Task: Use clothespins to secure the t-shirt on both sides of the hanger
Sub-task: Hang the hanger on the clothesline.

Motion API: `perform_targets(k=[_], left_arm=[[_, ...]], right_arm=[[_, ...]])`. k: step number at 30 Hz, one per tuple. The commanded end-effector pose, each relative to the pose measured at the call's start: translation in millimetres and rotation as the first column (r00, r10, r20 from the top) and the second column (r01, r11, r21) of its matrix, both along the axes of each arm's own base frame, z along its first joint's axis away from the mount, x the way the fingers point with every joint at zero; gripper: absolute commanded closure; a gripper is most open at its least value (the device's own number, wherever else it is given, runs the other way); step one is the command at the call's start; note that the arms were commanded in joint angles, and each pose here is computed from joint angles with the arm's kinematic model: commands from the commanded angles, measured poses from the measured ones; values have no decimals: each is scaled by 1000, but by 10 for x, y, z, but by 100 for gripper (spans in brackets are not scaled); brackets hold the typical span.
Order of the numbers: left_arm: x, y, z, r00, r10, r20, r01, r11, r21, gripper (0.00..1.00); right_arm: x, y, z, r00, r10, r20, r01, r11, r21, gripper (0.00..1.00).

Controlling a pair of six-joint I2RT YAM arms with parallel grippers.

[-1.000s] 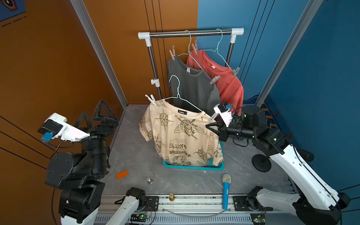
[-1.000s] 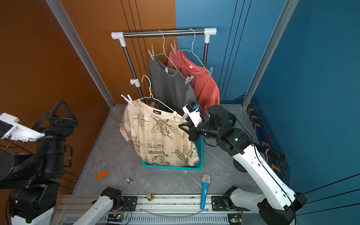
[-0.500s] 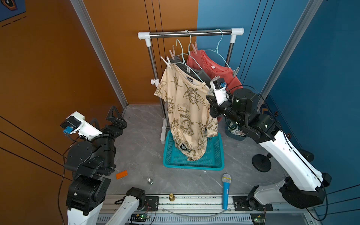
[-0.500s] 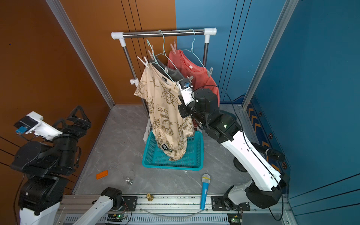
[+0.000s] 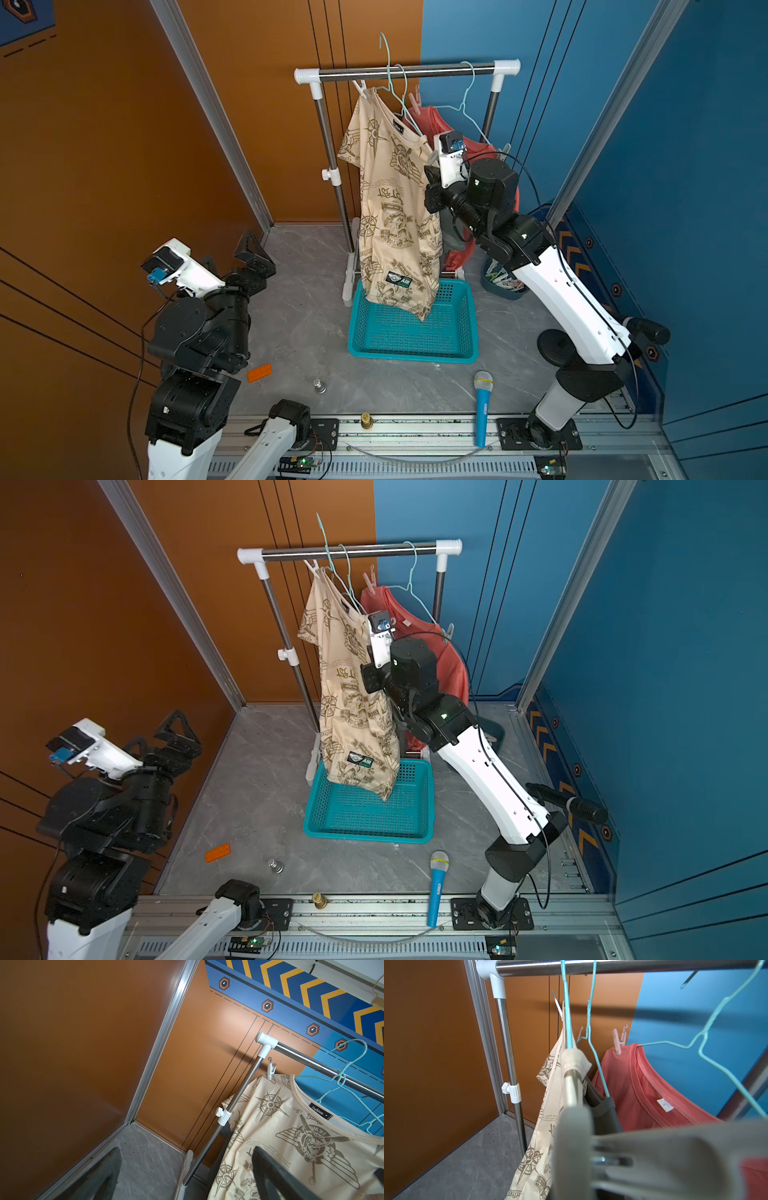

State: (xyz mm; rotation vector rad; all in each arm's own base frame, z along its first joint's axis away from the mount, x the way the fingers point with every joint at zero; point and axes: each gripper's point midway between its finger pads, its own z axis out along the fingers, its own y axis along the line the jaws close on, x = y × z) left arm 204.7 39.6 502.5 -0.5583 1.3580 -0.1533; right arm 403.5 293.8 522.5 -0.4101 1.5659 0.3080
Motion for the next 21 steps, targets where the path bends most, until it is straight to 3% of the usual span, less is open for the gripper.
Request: perform_targets(k=[1,5,10,11,14,15,17,21], left_arm=[[-16,-3,-51,1000,-4,-15,4,1000,23,3],[148,-233,-138,992,-125,-12,126,992,16,3],[353,-421,-366,975,-210,-74,210,978,-3,3],[392,-457,-413,970,-226,-88,226,974,-5,2],[472,-546,-554,956,-264,-127,266,964,-5,2],[486,-559,-610,953,-269,-139,270,963,-6,2],[499,-550,-732,952,-262,-157,263,965,-11,3],[539,-591,-1024,941,-276,-197,277,961,-25,2]], right_arm=[[68,162,70,998,66,8,-66,994,83,100],[134,466,-202,982,175,-73,-165,978,127,100],[185,619,-482,964,217,-151,-200,972,123,98],[177,623,-519,962,221,-164,-203,972,118,89],[228,440,-571,964,192,-184,-174,979,110,46],[194,384,-565,966,182,-184,-164,980,109,39],[96,267,-566,970,165,-181,-150,984,94,29],[-214,-82,-528,981,120,-150,-109,991,80,26]])
